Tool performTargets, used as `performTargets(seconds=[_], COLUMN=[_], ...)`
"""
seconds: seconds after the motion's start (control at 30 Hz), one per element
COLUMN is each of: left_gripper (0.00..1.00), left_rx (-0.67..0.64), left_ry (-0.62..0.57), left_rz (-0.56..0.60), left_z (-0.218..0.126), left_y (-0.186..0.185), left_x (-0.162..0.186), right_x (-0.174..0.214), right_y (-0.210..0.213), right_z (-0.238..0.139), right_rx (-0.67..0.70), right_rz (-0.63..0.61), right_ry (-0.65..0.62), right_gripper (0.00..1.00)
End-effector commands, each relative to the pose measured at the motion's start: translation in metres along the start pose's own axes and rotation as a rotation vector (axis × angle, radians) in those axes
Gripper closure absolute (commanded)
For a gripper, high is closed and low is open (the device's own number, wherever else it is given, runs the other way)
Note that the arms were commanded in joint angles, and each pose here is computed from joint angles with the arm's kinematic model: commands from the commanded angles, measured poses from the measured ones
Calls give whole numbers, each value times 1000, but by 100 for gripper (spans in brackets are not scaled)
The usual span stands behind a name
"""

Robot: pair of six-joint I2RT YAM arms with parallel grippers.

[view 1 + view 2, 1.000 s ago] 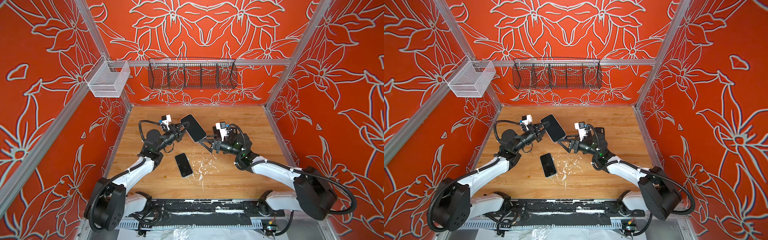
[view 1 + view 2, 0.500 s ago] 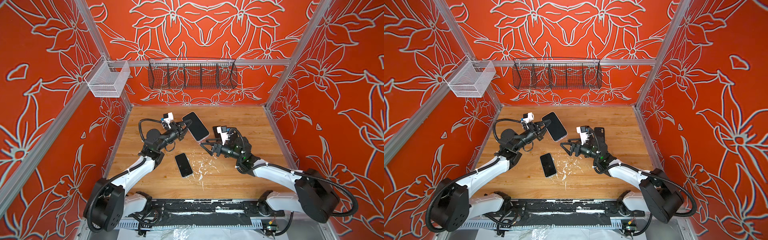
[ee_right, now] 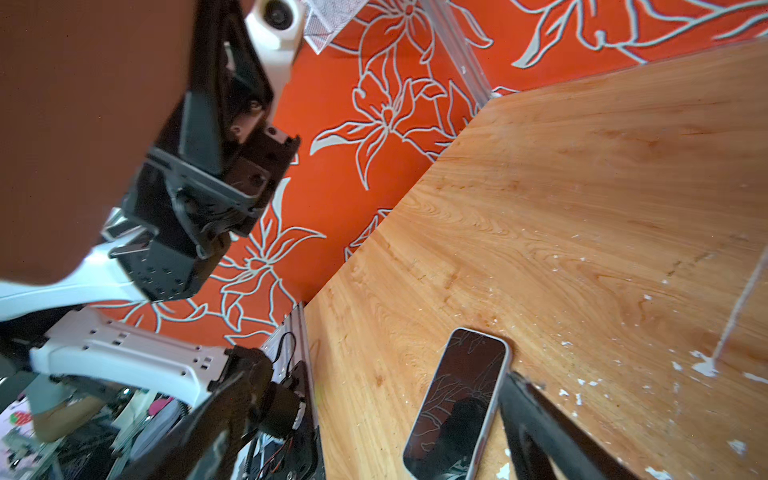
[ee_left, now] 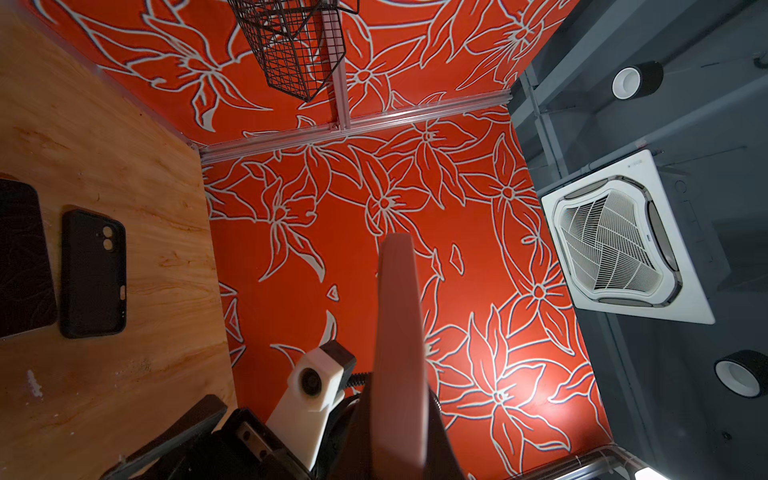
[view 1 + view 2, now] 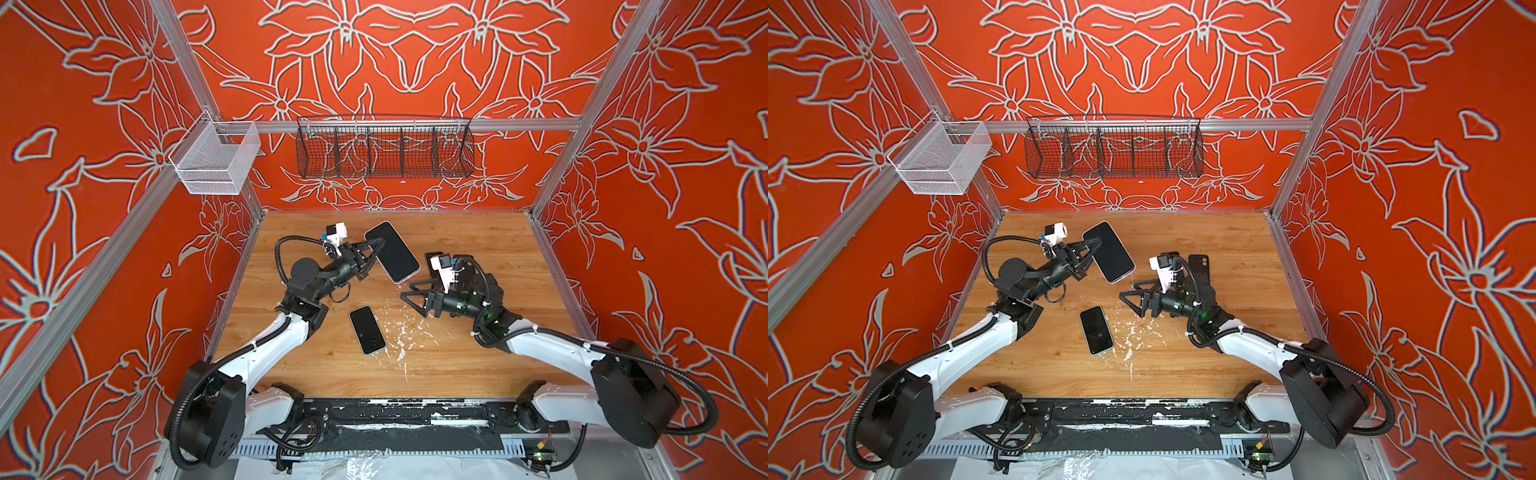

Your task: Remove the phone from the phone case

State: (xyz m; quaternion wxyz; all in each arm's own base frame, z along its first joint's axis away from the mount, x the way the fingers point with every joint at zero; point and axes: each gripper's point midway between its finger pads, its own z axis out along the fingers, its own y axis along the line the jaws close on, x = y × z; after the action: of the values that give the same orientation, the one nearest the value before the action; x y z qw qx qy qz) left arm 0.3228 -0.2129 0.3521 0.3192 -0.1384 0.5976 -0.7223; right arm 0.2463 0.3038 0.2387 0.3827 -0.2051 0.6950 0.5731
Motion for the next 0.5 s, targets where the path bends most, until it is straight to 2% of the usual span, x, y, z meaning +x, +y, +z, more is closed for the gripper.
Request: performTargets(seconds=[0.0,0.47], left_gripper=[100,100], left_rx=[86,76], left_ry=[12,14], left_rz=[72,68], left_z=[0,0], left_y=[-33,-28], left_x=[2,3], right_x=[-19,-49], right_y=[40,52], right_z=[-4,-13], right_rx=[-137,-118], right_rz=[-78,-102], right_ry=[8,-72], right_gripper=[5,5])
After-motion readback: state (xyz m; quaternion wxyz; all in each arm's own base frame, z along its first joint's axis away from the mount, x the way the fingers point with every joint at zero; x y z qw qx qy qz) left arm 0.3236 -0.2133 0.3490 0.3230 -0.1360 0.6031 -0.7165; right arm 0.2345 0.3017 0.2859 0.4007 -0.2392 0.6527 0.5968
